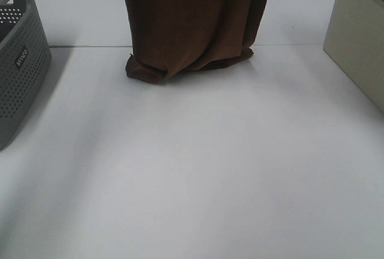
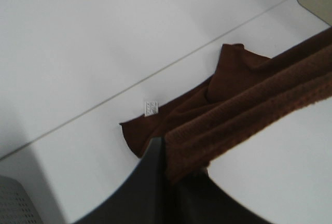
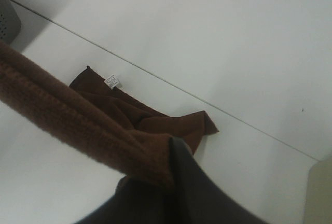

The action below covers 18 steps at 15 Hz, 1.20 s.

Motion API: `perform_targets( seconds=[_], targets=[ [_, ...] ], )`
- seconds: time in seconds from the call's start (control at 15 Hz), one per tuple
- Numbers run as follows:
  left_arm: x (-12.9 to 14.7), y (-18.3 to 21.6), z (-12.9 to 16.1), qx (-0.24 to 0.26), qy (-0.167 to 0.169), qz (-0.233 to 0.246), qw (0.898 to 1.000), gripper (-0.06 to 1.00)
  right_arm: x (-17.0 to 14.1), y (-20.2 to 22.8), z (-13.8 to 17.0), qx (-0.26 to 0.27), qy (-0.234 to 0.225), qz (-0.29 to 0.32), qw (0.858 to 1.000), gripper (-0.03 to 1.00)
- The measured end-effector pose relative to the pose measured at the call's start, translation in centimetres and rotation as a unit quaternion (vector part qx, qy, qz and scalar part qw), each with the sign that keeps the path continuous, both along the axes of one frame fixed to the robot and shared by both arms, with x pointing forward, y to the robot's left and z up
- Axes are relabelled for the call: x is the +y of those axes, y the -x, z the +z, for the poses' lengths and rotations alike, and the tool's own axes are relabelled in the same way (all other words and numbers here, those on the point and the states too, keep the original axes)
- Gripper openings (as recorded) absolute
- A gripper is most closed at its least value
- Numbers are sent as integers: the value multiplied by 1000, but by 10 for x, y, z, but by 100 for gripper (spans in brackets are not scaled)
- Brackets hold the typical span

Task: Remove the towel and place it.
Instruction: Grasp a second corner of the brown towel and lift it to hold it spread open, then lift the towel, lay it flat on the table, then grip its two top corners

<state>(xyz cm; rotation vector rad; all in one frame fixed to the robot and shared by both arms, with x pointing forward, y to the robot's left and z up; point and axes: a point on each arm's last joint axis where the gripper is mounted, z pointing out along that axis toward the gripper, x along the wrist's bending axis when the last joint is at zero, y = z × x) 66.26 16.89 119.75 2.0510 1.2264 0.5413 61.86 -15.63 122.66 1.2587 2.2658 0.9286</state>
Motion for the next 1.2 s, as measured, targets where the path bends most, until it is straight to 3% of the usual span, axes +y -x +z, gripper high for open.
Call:
perform_targets(
  seconds=[0.4,0.73,1.2],
  targets=[
    [12,73,0,69,-3,-13,998,0,-15,73,1,70,-21,5,997,1],
    [25,145,-26,132,4,-25,991,0,-31,136,-14,111,-25,14,993,1],
    [33,191,-73,192,5,-49,980,0,-36,160,-56,194,-30,-8,980,1]
  ],
)
